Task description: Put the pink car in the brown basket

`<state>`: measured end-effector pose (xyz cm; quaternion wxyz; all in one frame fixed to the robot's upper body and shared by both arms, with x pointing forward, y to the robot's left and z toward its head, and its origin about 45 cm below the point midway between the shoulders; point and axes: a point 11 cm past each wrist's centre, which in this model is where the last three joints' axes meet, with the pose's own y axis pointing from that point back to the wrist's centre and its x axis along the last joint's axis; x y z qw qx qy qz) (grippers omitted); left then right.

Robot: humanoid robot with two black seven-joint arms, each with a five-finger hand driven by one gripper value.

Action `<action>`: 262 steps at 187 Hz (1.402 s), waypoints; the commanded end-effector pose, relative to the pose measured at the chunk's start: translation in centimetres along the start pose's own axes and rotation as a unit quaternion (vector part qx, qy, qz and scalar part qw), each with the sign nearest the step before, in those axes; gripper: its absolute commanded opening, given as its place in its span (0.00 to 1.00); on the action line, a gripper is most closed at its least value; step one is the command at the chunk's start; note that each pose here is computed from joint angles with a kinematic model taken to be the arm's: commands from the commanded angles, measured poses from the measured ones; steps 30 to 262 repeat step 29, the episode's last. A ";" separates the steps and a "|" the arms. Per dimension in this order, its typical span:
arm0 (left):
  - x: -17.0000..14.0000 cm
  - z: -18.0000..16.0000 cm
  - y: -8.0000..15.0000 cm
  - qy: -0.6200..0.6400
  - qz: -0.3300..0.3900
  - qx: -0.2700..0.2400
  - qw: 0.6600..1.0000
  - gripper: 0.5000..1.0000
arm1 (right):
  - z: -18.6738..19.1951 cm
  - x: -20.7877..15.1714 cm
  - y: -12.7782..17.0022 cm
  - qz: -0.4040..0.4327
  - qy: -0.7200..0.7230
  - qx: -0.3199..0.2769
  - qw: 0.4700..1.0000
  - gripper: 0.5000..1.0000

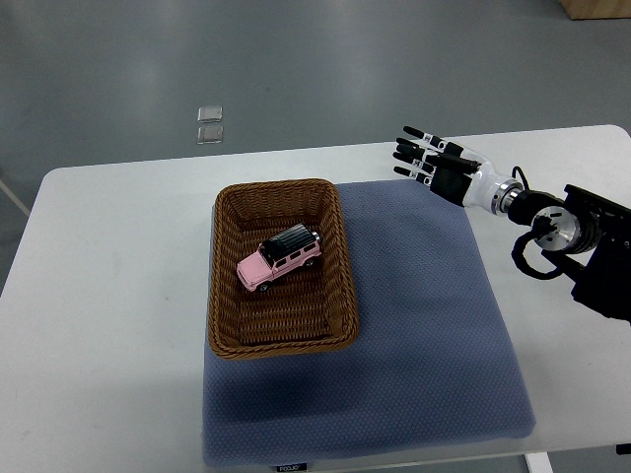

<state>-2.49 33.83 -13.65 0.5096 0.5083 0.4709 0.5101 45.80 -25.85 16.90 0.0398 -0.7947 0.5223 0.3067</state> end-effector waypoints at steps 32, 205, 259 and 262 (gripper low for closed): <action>0.0 0.0 0.0 0.000 0.000 0.000 1.000 1.00 | -0.7 0.8 0.5 0.008 0.004 0.005 1.000 0.84; 0.0 0.0 0.0 0.000 0.000 0.000 1.000 1.00 | -0.7 0.8 0.5 0.008 0.004 0.005 1.000 0.84; 0.0 0.0 0.0 0.000 0.000 0.000 1.000 1.00 | -0.7 0.8 0.5 0.008 0.004 0.005 1.000 0.84; 0.0 0.0 0.0 0.000 0.000 0.000 1.000 1.00 | -0.7 0.8 0.5 0.008 0.004 0.005 1.000 0.84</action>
